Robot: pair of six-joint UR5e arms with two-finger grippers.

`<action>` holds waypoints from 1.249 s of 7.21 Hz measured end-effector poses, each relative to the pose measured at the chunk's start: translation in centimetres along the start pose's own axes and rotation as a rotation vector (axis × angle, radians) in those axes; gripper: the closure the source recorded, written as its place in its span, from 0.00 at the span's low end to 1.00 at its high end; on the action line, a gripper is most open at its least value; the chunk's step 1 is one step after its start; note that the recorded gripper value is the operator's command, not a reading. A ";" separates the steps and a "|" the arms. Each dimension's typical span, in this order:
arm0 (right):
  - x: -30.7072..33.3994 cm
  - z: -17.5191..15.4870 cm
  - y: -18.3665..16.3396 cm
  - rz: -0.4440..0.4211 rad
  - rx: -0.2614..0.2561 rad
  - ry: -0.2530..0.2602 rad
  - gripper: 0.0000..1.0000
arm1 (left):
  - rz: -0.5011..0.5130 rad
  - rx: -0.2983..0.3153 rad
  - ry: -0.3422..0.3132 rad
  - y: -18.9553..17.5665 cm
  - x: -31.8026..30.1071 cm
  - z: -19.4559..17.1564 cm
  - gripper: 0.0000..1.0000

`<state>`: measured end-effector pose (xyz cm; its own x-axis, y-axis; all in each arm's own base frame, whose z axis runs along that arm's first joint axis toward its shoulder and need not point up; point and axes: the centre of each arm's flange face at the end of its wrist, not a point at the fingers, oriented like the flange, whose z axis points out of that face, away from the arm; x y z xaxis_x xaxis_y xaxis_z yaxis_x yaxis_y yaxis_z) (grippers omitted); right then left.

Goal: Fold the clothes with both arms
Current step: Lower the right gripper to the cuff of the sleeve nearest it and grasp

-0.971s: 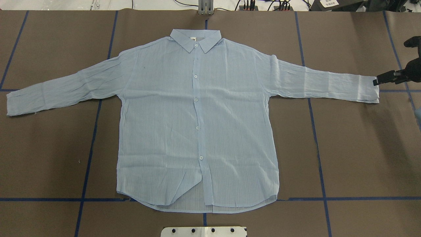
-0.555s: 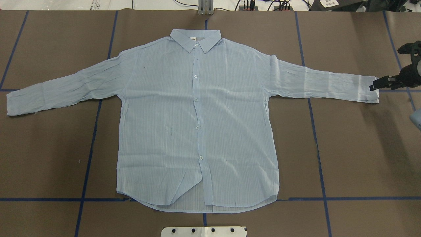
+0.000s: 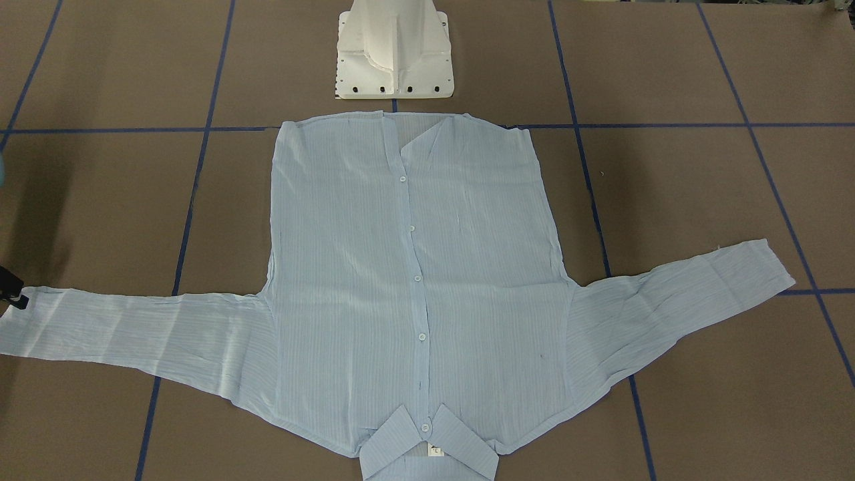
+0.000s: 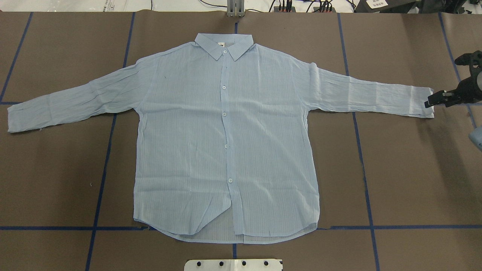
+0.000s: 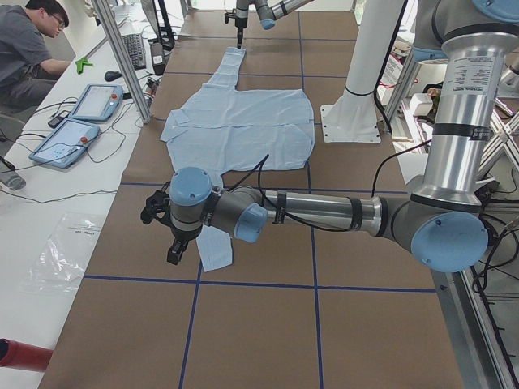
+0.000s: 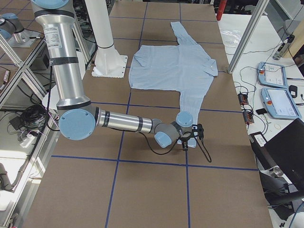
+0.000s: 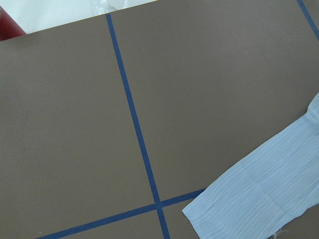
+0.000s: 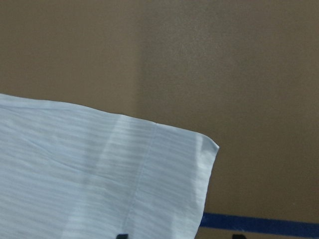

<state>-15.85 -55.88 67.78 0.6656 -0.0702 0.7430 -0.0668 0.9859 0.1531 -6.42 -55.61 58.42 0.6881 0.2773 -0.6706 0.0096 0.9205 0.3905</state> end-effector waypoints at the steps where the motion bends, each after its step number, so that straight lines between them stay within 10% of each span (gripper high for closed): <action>1: -0.4 0.4 0.2 -0.005 -0.009 -0.003 0.33 | 0.002 0.002 -0.001 0.0 -0.1 0.1 0.00; 9: -0.6 -0.3 0.0 0.005 -0.022 -0.021 1.00 | 0.002 0.003 0.000 -0.1 -0.2 0.2 0.00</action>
<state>-16.06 -55.82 67.15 0.6495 -0.0682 0.7573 -0.0536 0.9894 0.1351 -6.42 -55.78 58.62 0.6879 0.2794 -0.6698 0.0103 0.9191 0.3940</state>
